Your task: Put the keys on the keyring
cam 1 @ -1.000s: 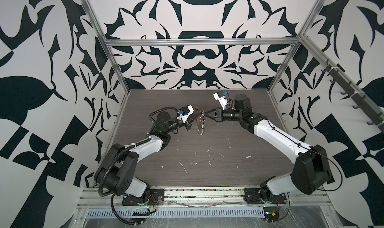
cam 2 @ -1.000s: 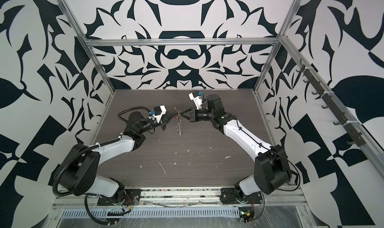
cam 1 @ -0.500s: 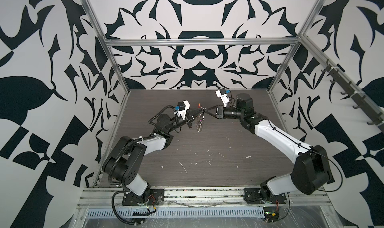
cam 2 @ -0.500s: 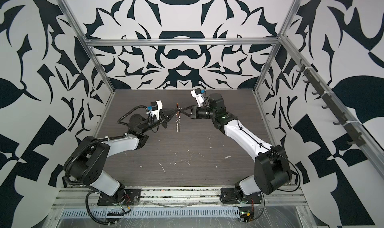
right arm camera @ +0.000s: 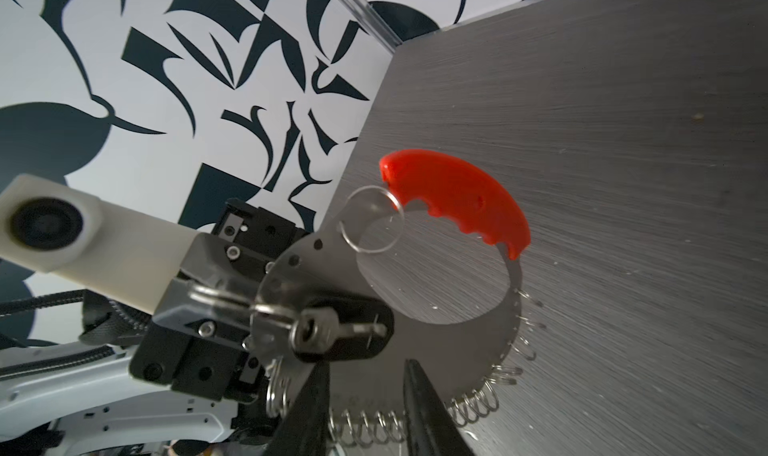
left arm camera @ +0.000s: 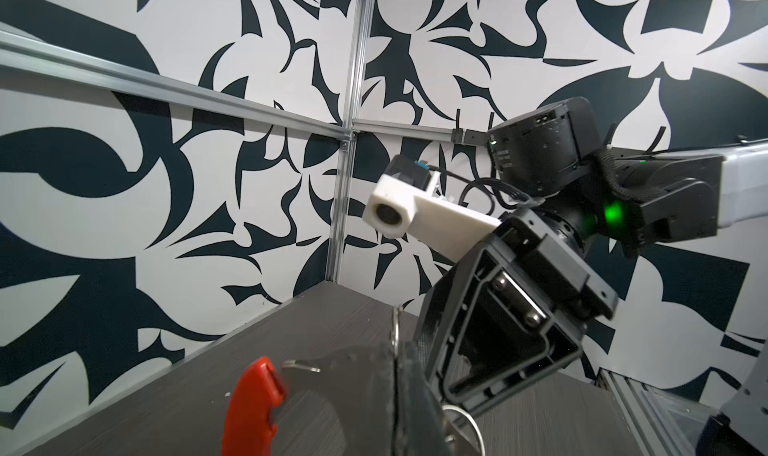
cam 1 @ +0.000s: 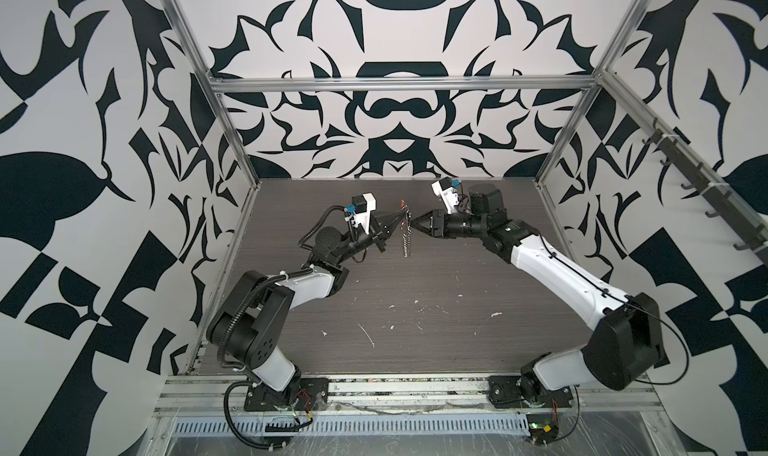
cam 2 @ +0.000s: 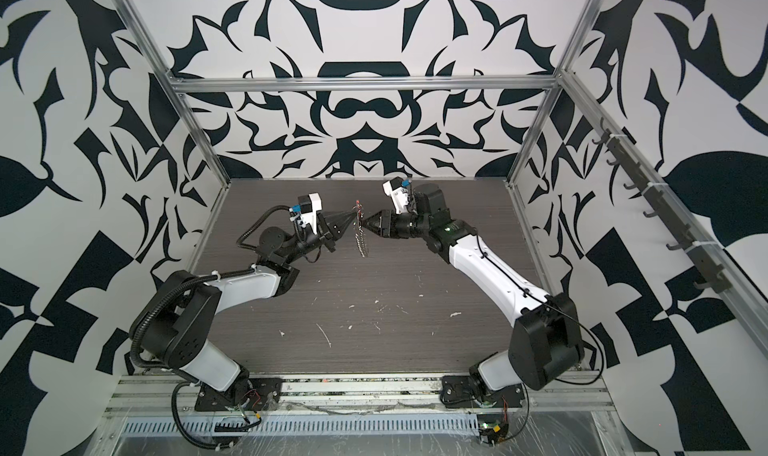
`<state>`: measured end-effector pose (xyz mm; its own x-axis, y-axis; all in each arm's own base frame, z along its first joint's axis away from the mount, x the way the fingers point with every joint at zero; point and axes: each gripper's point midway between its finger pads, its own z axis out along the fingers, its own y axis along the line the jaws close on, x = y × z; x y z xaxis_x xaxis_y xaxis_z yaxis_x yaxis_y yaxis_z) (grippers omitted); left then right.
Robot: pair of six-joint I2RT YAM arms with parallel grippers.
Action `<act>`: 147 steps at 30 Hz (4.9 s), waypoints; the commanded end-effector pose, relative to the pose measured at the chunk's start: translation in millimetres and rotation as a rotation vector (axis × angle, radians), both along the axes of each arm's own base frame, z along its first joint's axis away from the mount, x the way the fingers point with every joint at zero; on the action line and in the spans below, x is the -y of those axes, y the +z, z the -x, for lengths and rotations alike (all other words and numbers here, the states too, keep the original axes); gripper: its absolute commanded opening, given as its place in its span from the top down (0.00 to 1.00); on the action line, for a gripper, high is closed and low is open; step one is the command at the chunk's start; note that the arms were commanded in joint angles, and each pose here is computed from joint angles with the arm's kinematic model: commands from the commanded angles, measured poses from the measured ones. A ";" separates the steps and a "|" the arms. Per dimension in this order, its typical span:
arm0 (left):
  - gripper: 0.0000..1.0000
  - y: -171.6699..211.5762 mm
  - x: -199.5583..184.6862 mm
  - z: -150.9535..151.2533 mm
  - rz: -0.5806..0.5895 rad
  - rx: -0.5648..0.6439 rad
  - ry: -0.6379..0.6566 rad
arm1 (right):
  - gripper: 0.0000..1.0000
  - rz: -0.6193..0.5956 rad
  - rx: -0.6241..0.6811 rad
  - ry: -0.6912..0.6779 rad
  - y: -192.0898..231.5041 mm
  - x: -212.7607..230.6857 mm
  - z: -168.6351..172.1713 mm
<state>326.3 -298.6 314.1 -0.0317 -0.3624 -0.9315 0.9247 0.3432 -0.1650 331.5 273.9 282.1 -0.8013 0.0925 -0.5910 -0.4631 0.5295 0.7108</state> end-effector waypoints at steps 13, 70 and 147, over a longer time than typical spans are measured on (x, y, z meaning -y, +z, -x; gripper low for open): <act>1.00 11.0 -13.6 -9.2 -0.009 -0.163 0.100 | 0.73 -0.094 0.227 -0.084 65.3 0.0 -25.0; 1.00 47.3 -2.2 -45.4 0.081 -0.167 -0.237 | 0.67 -0.328 0.261 0.074 76.1 -3.1 -68.3; 1.00 71.8 -9.9 -46.1 0.148 -0.111 -0.255 | 1.00 -0.480 0.176 0.157 71.5 -26.9 -60.4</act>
<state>386.1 -294.0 346.9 -0.3552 -0.4103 -0.8399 0.9036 0.0796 -0.4210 390.1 297.6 337.1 -0.7289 0.2630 -0.6321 -0.6224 0.1298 0.7718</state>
